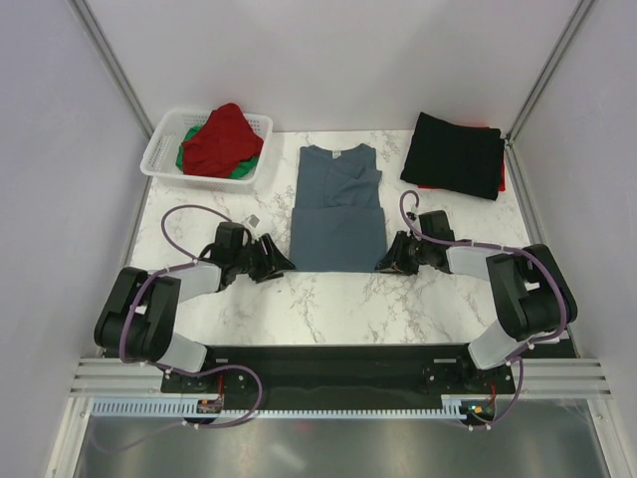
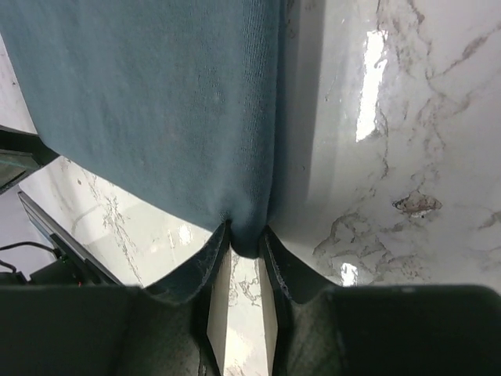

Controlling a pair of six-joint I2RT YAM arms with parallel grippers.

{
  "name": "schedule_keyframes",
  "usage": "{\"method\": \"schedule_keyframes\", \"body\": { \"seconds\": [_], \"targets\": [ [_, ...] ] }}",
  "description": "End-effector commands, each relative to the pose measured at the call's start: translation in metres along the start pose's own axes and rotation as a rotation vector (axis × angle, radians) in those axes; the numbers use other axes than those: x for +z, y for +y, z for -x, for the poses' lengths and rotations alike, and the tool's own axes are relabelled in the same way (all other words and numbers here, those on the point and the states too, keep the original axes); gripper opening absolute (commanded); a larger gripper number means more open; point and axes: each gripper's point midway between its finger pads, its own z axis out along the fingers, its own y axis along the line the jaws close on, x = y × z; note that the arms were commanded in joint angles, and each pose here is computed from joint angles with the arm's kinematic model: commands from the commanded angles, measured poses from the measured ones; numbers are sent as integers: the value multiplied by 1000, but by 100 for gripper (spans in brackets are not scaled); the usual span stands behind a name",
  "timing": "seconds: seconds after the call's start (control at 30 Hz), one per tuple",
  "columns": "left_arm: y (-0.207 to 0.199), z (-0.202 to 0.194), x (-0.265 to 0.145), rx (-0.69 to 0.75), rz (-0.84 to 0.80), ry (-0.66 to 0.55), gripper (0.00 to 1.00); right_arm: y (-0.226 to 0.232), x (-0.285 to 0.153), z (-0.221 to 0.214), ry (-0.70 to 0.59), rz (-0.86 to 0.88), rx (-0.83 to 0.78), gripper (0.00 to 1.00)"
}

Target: Fold and stack the t-shirts

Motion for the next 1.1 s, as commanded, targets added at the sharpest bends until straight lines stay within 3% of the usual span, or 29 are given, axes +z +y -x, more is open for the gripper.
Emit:
{"method": "schedule_keyframes", "body": {
  "seconds": [0.0, 0.17, 0.33, 0.47, 0.77, 1.07],
  "targets": [
    [4, -2, 7, -12, -5, -9, 56, -27, 10, -15, 26, -72, -8, 27],
    [6, -3, 13, -23, -1, 0, 49, -30, 13, -19, 30, -69, -8, 21],
    [9, -3, 17, -29, 16, -3, 29, -30, 12, -18, 17, -61, -16, 11],
    [10, -3, 20, -34, 22, 5, 22, -31, 12, -21, 11, -54, -19, 1],
    [13, 0, 24, -43, 40, 0, 3, -29, 9, -21, -26, -29, -29, 0],
    [2, -7, 1, -43, 33, -24, 2, -22, -9, -24, -29, -50, -10, 0]
  ]
}}
